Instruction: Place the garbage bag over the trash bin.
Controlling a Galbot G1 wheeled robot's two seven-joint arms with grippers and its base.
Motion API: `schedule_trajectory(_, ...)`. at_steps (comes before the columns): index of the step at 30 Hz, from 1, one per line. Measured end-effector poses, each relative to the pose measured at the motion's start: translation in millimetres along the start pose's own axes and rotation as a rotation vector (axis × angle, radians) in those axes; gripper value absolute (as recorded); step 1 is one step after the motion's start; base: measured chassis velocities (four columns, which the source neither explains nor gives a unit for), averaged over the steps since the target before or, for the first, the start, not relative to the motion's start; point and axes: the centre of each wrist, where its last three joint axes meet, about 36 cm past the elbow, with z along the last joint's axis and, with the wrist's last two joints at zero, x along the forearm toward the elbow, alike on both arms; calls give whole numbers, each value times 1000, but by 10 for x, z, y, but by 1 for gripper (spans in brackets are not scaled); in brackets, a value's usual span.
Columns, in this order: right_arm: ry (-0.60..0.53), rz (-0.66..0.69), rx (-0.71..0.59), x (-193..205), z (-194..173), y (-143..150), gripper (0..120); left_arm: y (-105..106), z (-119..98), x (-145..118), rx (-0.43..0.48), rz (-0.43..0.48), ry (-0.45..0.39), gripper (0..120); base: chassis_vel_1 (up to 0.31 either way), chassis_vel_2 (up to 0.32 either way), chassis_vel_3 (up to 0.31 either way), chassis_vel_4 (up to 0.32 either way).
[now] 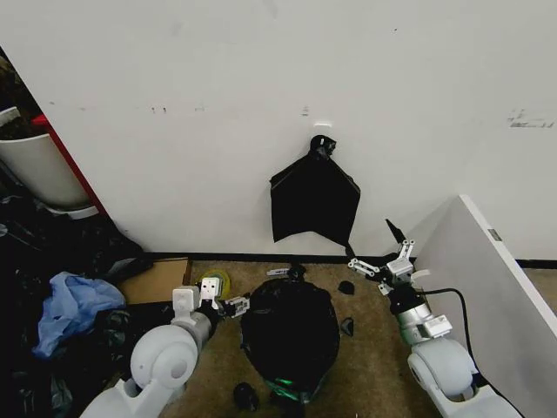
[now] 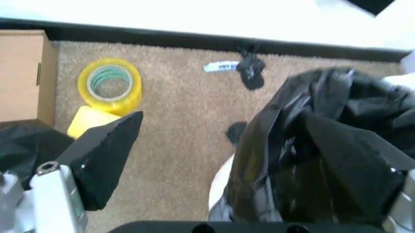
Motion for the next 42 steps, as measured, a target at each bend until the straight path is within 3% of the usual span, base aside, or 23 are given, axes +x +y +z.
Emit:
schedule_trajectory(1, 0, 0, 0, 0, 0, 0, 100, 0, 0, 0, 0, 0, 0, 100, 0, 0, 0, 0)
schedule_trajectory(3, 2, 22, -16, 9, -53, -10, 100, -11, 31, -1, 8, 13, -181, 100, 0, 0, 0, 0)
schedule_trajectory(4, 5, 29, -22, 10, -66, -9, 100, -11, 45, -5, 1, 15, -226, 100, 0, 0, 0, 0)
schedule_trajectory(6, 63, 119, -91, 32, -208, 50, 100, 36, 240, -163, -128, 7, -599, 100, 0, 0, 0, 0)
schedule_trajectory(8, 116, 185, -136, 46, -307, 103, 100, 44, 391, -271, -206, 37, -778, 100, 0, 0, 0, 0)
schedule_trajectory(9, 116, 185, -136, 46, -307, 103, 100, 44, 391, -271, -206, 37, -778, 100, 0, 0, 0, 0)
schedule_trajectory(11, 160, 246, -166, 76, -366, 135, 100, -19, 517, -301, -198, 54, -878, 100, 0, 0, 0, 0)
schedule_trajectory(14, 194, 287, -179, 169, -396, 160, 100, -125, 601, -275, -105, 31, -927, 100, 0, 0, 0, 0)
schedule_trajectory(19, 332, 353, -157, 304, -509, 304, 100, -154, 622, -281, -101, -1, -967, 100, 0, 0, 0, 0)
schedule_trajectory(22, 355, 377, -140, 297, -522, 307, 100, -143, 606, -286, -100, -10, -956, 100, 0, 0, 0, 0)
schedule_trajectory(31, 337, 398, -75, 327, -561, 179, 100, -75, 659, -289, -54, -39, -909, 100, 0, 0, 0, 0)
schedule_trajectory(35, 285, 353, -110, 347, -511, 137, 100, -79, 624, -280, -25, -32, -911, 100, 0, 0, 0, 0)
schedule_trajectory(42, 288, 359, -160, 395, -436, 173, 100, -83, 601, -280, -23, -27, -916, 100, 0, 0, 0, 0)
